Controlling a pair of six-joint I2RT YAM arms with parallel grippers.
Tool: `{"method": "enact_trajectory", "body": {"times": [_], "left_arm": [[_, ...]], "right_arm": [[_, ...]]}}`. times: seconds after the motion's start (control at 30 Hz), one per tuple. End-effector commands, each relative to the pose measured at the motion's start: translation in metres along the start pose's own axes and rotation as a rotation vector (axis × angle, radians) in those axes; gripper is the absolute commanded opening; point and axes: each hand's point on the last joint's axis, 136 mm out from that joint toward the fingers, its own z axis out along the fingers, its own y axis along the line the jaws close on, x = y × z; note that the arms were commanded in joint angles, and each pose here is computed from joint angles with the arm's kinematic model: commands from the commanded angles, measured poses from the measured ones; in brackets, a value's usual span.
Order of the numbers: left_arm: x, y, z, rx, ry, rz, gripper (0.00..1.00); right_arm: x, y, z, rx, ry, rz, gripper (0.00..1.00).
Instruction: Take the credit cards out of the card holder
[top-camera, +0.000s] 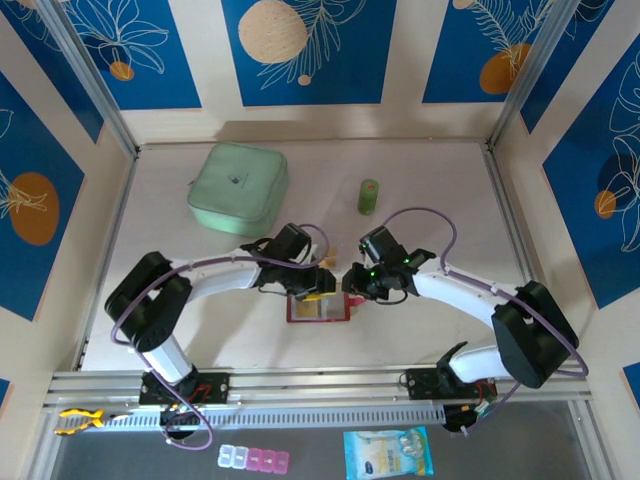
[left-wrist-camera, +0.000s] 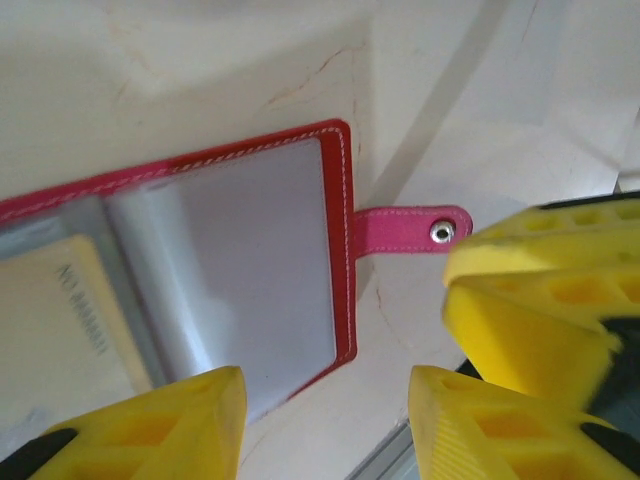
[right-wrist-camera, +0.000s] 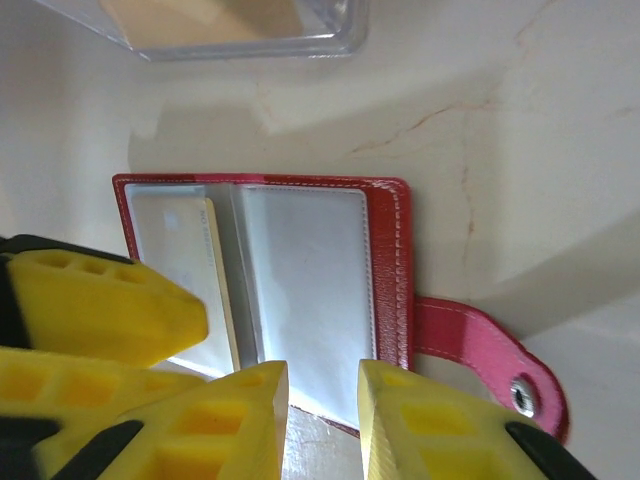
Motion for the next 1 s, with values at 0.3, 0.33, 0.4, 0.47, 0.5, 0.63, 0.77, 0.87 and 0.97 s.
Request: {"method": "enact_trajectory", "body": {"times": [0.3, 0.33, 0.4, 0.47, 0.5, 0.63, 0.77, 0.87, 0.97], "left_arm": [[-0.002, 0.043, -0.035, 0.051, -0.131, -0.098, 0.42], [-0.002, 0.046, -0.038, 0.055, -0.143, -0.105, 0.42], [-0.003, 0.051, -0.041, 0.062, -0.163, -0.118, 0.41], [-0.002, 0.055, -0.044, 0.063, -0.180, -0.128, 0.41], [-0.002, 0.058, -0.044, 0.062, -0.188, -0.134, 0.40], [-0.004, 0.065, -0.042, 0.063, -0.220, -0.153, 0.39], [-0.009, 0.070, -0.039, 0.066, -0.251, -0.173, 0.38], [-0.015, 0.068, -0.038, 0.084, -0.276, -0.185, 0.36], [-0.016, 0.066, -0.036, 0.098, -0.272, -0.186, 0.33]], "right_arm": [[0.004, 0.050, 0.020, -0.043, 0.059, -0.037, 0.26], [0.005, 0.052, 0.022, -0.044, 0.064, -0.037, 0.26], [0.007, 0.055, 0.024, -0.049, 0.073, -0.032, 0.26], [0.008, 0.061, 0.026, -0.067, 0.085, -0.031, 0.26], [0.008, 0.063, 0.027, -0.071, 0.091, -0.033, 0.26], [0.009, 0.067, 0.032, -0.068, 0.116, -0.041, 0.26], [0.012, 0.069, 0.038, -0.071, 0.148, -0.040, 0.25], [0.014, 0.069, 0.042, -0.072, 0.172, -0.042, 0.25], [0.016, 0.071, 0.045, -0.073, 0.196, -0.047, 0.25]]}}
